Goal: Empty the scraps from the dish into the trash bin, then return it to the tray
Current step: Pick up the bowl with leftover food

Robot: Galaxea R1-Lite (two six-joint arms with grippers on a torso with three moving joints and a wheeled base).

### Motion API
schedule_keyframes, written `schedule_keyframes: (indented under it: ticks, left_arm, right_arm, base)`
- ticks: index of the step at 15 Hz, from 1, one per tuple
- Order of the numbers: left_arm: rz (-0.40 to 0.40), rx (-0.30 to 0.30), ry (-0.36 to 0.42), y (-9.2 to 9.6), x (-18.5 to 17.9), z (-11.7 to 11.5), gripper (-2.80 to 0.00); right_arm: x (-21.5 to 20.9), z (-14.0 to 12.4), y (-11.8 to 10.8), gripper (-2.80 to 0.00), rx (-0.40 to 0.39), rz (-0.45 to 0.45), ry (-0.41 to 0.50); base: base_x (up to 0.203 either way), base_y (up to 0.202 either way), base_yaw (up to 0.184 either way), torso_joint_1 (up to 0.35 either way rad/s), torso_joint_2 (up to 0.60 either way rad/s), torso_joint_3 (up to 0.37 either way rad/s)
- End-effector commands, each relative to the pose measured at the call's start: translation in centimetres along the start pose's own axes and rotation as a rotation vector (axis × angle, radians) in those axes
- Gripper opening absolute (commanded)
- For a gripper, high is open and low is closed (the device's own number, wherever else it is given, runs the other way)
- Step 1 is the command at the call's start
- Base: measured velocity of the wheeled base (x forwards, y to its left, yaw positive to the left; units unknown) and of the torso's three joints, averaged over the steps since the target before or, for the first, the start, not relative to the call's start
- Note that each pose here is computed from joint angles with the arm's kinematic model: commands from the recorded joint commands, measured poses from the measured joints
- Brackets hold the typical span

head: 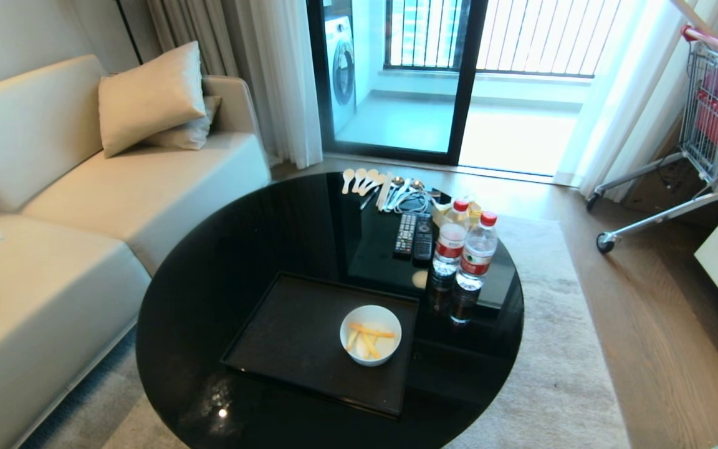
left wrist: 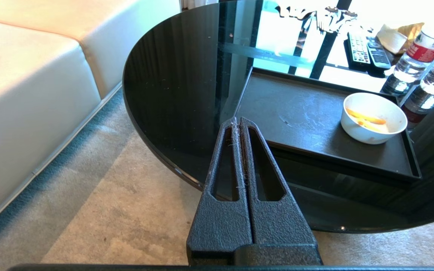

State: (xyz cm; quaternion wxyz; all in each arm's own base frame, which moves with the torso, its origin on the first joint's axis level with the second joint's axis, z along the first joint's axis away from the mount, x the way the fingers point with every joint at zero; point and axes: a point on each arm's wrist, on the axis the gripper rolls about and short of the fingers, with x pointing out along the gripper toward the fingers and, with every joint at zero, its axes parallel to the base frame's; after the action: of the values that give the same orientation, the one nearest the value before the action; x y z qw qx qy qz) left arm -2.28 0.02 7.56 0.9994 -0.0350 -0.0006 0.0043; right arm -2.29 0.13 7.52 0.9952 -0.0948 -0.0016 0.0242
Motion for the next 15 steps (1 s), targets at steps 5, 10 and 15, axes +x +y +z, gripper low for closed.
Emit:
schedule_keyframes:
  ticks: [5, 10, 15]
  left_arm:
    - [0.0, -0.001, -0.001, 0.0, 0.0, 0.0, -2.8]
    - [0.0, -0.001, -0.001, 0.0, 0.0, 0.0, -2.8]
    - [0.0, -0.001, -0.001, 0.0, 0.0, 0.0, -2.8]
  right_arm:
    - [0.01, 0.0, 0.0, -2.8, -0.002, 0.001, 0.001]
    - [0.01, 0.01, 0.0, -2.8, -0.003, 0.001, 0.0]
    - [0.01, 0.0, 0.01, -2.8, 0.001, 0.003, 0.001]
  base:
    - [0.0, 0.0, 0.0, 0.0, 0.0, 0.0]
    - [0.0, 0.0, 0.0, 0.0, 0.0, 0.0]
    - [0.0, 0.0, 0.0, 0.0, 0.0, 0.0]
